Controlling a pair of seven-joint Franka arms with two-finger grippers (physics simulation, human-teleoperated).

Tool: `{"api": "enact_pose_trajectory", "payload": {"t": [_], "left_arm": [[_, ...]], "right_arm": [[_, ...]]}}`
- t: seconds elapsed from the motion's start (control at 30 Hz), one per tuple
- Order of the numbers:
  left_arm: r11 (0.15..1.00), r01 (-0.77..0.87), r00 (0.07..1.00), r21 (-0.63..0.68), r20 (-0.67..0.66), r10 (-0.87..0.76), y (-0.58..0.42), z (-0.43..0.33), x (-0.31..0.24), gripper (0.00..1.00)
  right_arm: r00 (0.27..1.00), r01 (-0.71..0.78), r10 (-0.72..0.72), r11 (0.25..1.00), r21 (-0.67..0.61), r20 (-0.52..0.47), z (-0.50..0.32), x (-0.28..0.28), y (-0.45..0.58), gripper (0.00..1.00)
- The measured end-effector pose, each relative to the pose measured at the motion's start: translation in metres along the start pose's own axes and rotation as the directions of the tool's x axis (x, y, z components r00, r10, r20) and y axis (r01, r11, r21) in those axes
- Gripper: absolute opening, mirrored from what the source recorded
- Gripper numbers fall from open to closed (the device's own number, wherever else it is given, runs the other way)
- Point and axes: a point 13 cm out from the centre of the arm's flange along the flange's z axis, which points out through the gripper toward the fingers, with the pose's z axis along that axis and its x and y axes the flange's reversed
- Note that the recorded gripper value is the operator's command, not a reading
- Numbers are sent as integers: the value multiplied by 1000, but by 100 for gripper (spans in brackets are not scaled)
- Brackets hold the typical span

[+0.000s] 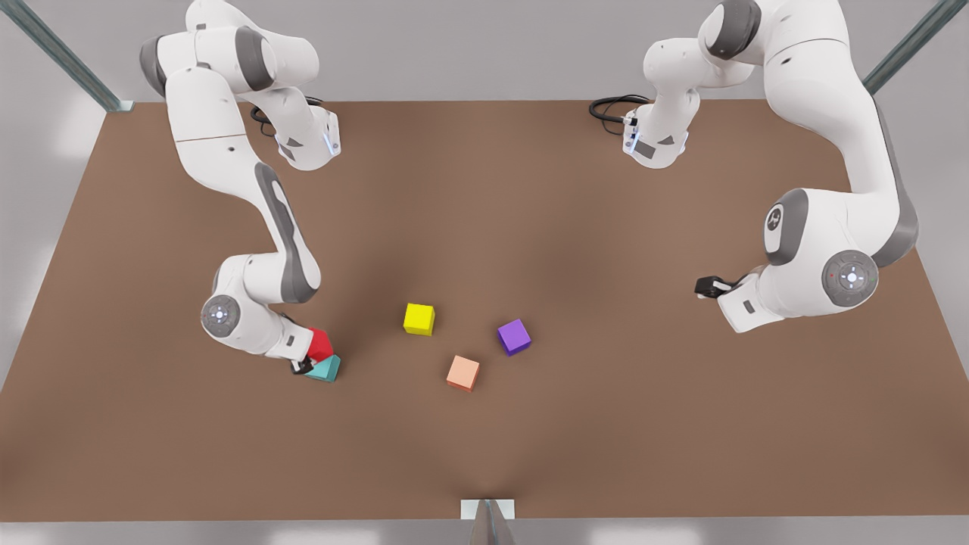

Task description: Pick up red wooden cube and pass to hand red wooden cube and place in blue wooden cube

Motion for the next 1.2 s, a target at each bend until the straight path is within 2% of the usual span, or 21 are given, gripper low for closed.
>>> {"api": "enact_pose_trajectory", "payload": {"t": [0.27,0.3,0.33,0.37,0.7,0.83,0.93,1.03,1.1,1.2], "left_arm": [[1000,24,1000,-1,3,-24,2,0,-1,100],[1000,26,1000,-1,4,-26,2,0,-1,100],[1000,27,1000,-1,4,-27,1,0,-1,100],[1000,29,1000,-1,4,-29,1,0,-1,100],[999,44,999,3,4,-44,2,-1,0,100],[999,42,999,4,1,-42,-2,-1,0,100],[999,43,999,3,0,-43,-3,-3,1,100],[999,41,999,2,-4,-41,-4,-4,1,100],[999,35,999,2,-12,-35,-9,-2,2,100],[999,38,999,3,-17,-38,-8,-2,3,100]], "right_arm": [[997,-69,70,997,42,-29,6,4,-12,66],[997,-76,77,996,45,-32,5,4,-13,70],[996,-82,84,995,49,-33,5,5,-14,98],[995,-89,91,995,52,-34,6,5,-14,100],[988,-144,148,986,85,-38,-13,13,-16,100],[984,-168,172,981,101,-32,-51,16,-13,100],[974,-223,227,967,122,-20,-113,20,-4,100],[914,-401,404,911,96,-20,-175,32,10,100],[826,-560,563,825,75,-32,-202,39,27,100],[673,-735,740,670,109,-12,-288,26,62,100]]}}
